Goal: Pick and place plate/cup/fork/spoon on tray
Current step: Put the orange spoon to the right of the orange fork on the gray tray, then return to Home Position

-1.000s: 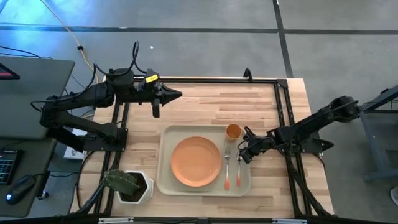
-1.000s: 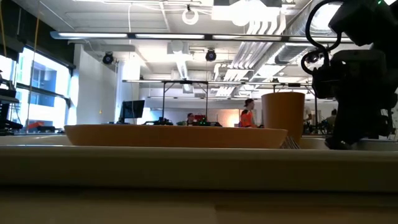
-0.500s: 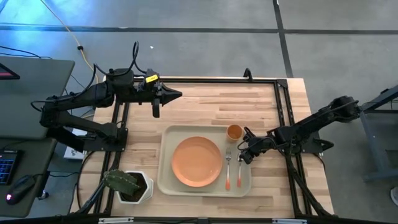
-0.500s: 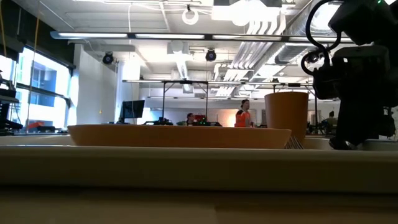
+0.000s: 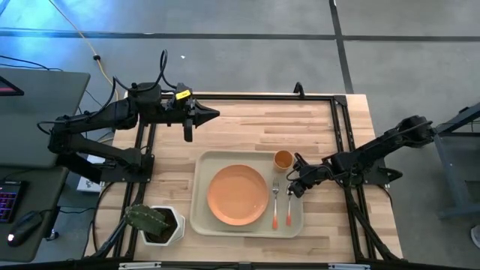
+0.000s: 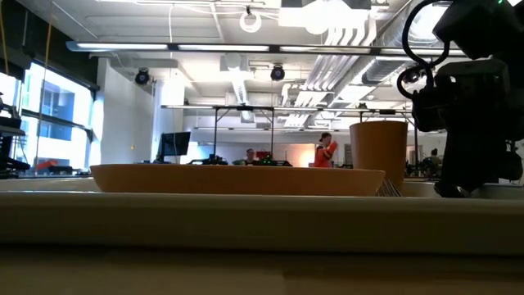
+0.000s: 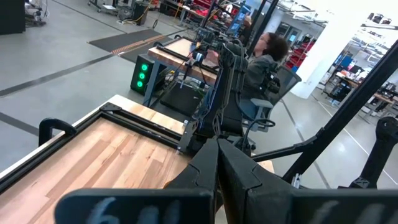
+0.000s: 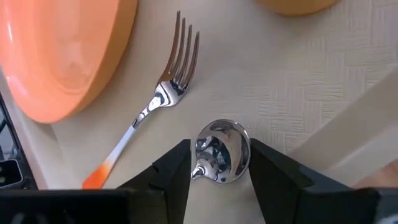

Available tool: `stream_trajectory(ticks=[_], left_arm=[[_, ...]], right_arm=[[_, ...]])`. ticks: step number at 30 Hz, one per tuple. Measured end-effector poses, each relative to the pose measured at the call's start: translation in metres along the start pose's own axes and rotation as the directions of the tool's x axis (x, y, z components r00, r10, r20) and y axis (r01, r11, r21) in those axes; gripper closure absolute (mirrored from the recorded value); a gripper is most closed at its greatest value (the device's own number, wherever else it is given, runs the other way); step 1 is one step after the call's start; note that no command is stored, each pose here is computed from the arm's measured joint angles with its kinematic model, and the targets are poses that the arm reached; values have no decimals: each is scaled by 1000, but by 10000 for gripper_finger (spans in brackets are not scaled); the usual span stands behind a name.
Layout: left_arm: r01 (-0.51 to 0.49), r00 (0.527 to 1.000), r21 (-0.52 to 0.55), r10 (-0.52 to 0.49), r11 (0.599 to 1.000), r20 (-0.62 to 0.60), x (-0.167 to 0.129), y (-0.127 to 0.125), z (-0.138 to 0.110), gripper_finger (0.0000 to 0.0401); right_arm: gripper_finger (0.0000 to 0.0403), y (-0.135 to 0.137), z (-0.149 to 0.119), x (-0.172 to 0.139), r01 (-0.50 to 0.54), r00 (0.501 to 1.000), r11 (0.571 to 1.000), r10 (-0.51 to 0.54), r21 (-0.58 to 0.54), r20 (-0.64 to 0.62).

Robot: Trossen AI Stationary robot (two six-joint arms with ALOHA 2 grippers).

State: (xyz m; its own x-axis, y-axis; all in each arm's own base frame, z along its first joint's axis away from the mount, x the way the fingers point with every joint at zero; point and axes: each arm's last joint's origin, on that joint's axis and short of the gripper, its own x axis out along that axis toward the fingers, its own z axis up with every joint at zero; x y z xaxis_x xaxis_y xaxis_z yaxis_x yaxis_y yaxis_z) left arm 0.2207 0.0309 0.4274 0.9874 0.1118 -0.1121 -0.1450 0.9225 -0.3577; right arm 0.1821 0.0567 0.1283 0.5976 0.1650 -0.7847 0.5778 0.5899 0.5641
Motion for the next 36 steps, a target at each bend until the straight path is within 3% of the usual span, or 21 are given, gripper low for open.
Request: stream_trajectory(ticks=[19,24,29,36], left_arm=[[-1,1000,1,1,1000,-3,0,0,0,401],[-1,1000,1,1,1000,-3,0,0,0,401],[-1,1000,1,1,1000,-1,0,0,0,401],[-1,1000,1,1,1000,0,0,0,0,401]], right_arm=[[253,-2,9,-21,-15,996,998,10,55,88],[253,5,14,-41,-111,974,993,102,35,204],[253,32,31,-82,-191,877,974,224,-120,425],[253,75,56,-150,-71,690,924,317,-376,650]])
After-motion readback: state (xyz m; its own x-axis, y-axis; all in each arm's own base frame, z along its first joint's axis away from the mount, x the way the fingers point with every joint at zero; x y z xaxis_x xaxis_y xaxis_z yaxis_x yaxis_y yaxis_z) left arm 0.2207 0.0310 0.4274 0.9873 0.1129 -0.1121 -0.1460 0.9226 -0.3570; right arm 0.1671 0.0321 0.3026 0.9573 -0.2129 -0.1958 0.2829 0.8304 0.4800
